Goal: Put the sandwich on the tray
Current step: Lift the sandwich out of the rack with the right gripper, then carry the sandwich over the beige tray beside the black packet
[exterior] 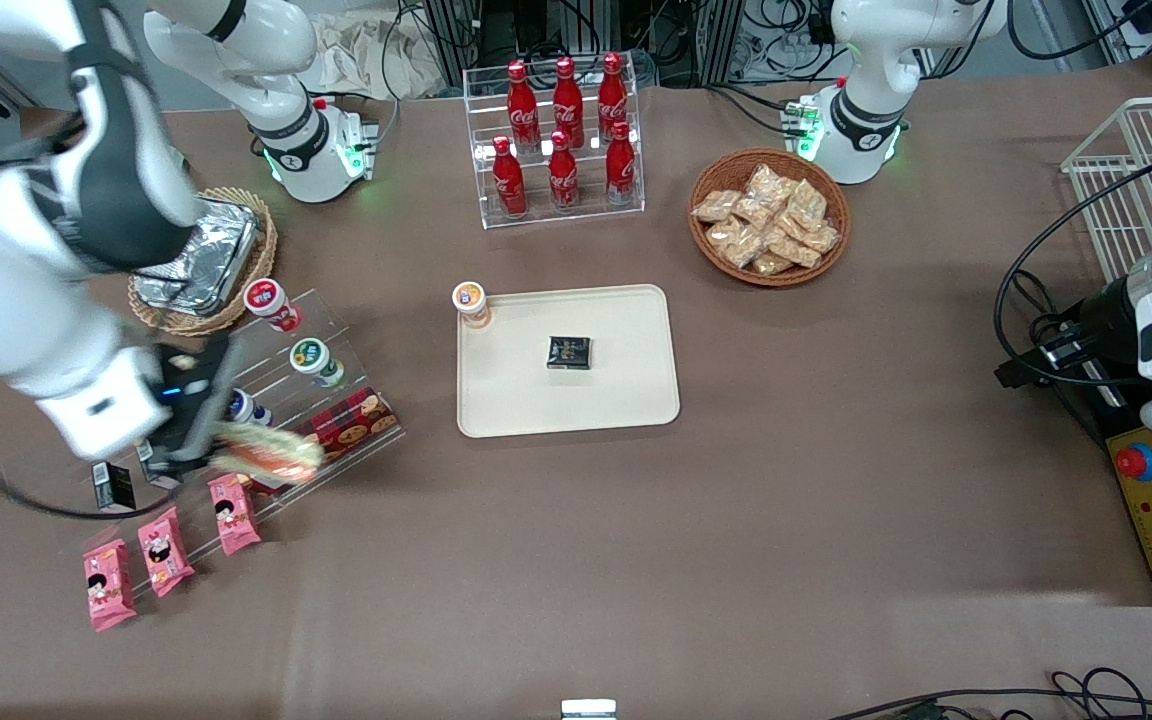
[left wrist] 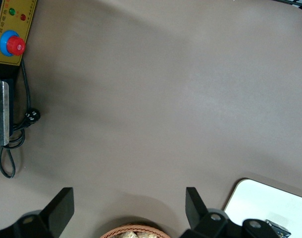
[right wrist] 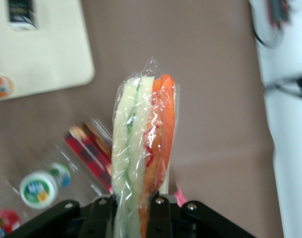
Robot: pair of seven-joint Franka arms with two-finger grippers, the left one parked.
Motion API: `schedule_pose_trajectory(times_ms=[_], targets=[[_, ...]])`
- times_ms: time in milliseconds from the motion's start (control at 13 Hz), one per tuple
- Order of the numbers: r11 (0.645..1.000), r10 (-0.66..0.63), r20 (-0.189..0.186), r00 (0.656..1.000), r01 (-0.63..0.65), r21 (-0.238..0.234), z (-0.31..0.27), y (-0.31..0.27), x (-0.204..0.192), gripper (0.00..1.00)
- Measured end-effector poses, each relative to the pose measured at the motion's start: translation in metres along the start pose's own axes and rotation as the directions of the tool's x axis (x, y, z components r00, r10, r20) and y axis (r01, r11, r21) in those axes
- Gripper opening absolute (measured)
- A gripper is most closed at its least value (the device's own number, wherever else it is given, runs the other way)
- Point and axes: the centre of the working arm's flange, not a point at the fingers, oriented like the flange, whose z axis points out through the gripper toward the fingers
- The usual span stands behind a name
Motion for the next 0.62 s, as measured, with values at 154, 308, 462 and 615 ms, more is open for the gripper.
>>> schedule_pose_trajectory(times_ms=[154,308,462,615], targets=[[0.994,-0.094,-0.001,0.996,0.094,0.058,0.034,-0.022,0.058,0.19],[0.98,-0.154,0.001,0.988,0.153,0.131,0.081,-0.038,0.093,0.19],[0.965,-0.216,0.012,0.976,0.212,0.154,0.116,-0.051,0.123,0.19],[0.947,-0.292,0.026,0.956,0.285,0.148,0.14,-0.069,0.157,0.19]])
